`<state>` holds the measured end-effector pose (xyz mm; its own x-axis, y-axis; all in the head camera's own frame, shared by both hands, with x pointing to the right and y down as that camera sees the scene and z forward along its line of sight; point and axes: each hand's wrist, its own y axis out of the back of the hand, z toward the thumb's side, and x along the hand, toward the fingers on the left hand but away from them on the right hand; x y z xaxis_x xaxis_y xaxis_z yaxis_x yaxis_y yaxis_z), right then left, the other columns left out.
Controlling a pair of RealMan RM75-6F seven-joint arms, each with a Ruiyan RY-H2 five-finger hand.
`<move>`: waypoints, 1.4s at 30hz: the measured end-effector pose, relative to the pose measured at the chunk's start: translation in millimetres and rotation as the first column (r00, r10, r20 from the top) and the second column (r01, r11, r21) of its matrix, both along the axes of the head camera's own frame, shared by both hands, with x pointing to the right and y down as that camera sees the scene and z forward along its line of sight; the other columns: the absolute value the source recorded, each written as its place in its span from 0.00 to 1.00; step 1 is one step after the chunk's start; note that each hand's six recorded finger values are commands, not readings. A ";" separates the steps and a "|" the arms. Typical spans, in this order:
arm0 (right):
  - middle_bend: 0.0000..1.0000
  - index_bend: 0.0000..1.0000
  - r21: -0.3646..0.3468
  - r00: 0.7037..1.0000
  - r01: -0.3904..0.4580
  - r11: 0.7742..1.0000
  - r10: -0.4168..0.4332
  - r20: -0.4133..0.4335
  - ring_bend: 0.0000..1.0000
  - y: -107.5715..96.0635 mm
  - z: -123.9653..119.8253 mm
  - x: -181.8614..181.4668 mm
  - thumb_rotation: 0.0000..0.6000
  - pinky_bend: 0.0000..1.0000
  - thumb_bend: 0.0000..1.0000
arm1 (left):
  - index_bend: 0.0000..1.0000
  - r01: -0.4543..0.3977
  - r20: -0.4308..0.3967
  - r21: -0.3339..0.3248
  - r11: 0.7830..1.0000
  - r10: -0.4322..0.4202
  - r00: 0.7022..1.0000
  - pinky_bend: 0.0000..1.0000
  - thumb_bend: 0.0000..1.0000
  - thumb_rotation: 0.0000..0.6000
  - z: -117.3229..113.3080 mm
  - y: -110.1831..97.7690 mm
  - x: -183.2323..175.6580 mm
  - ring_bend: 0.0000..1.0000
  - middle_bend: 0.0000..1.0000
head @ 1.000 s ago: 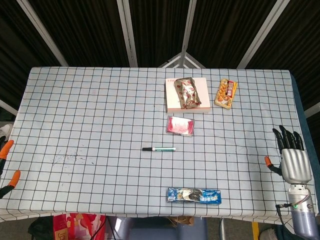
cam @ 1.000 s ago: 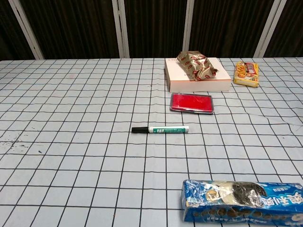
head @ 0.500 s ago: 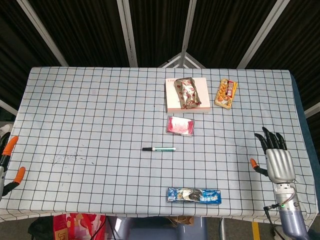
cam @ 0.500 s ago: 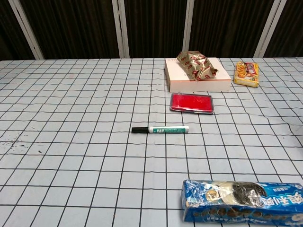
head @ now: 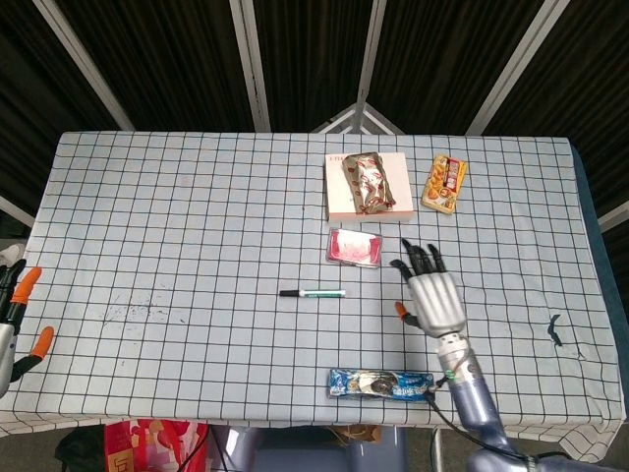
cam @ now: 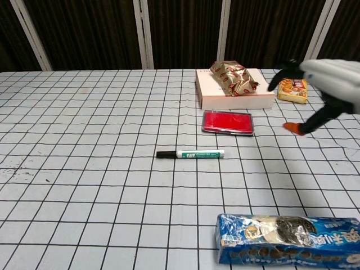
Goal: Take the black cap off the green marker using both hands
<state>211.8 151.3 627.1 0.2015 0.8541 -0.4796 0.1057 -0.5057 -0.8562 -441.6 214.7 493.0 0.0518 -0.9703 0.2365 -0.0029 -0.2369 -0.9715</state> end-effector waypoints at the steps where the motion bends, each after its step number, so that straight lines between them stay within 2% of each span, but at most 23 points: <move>1: 0.04 0.29 -0.020 1.000 0.006 1.000 -0.005 0.006 0.10 -0.3 4.2 -11.6 1.00 0.05 0.32 | 0.09 0.002 0.001 0.000 1.000 -0.002 1.000 0.00 0.49 1.00 0.2 0.0 -1.2 0.00 0.00; 8: 0.04 0.32 -0.185 0.995 0.073 0.980 -0.060 0.075 0.10 5.5 36.5 -110.2 1.00 0.05 0.32 | 0.09 0.016 0.014 -0.009 1.000 -0.016 1.000 0.00 0.49 1.00 5.6 -0.1 -12.2 0.00 0.00; 14: 0.04 0.33 -0.257 0.996 0.079 0.963 -0.065 0.061 0.10 7.7 62.1 -145.4 1.00 0.05 0.32 | 0.09 0.019 0.027 -0.019 1.000 -0.019 0.999 0.00 0.49 1.00 12.8 -0.7 -18.1 0.00 0.00; 21: 0.04 0.35 -0.255 0.998 0.060 0.965 -0.054 0.028 0.10 -3.4 77.3 -153.8 1.00 0.05 0.32 | 0.09 0.025 0.037 -0.005 1.000 -0.025 0.999 0.00 0.49 1.00 11.9 -2.8 -21.8 0.00 0.00; 30: 0.04 0.37 -0.266 0.999 0.045 0.963 -0.051 -0.016 0.10 -12.4 90.6 -148.1 1.00 0.05 0.32 | 0.10 0.042 0.060 -0.023 0.999 -0.041 0.997 0.00 0.49 1.00 17.4 -1.7 -28.2 0.00 0.00; 42: 0.04 0.46 -0.269 0.999 0.027 0.963 -0.034 -0.020 0.10 -18.3 97.3 -135.2 1.00 0.05 0.32 | 0.10 0.033 0.072 -0.019 0.999 -0.032 0.997 0.00 0.49 1.00 15.7 -3.0 -21.9 0.00 0.00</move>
<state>76.6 132.9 724.5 0.2112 0.6865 -0.6958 0.0680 -0.7205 -0.6902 -463.5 211.7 508.7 0.0024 -0.9660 0.2584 0.0583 -0.2578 -0.9644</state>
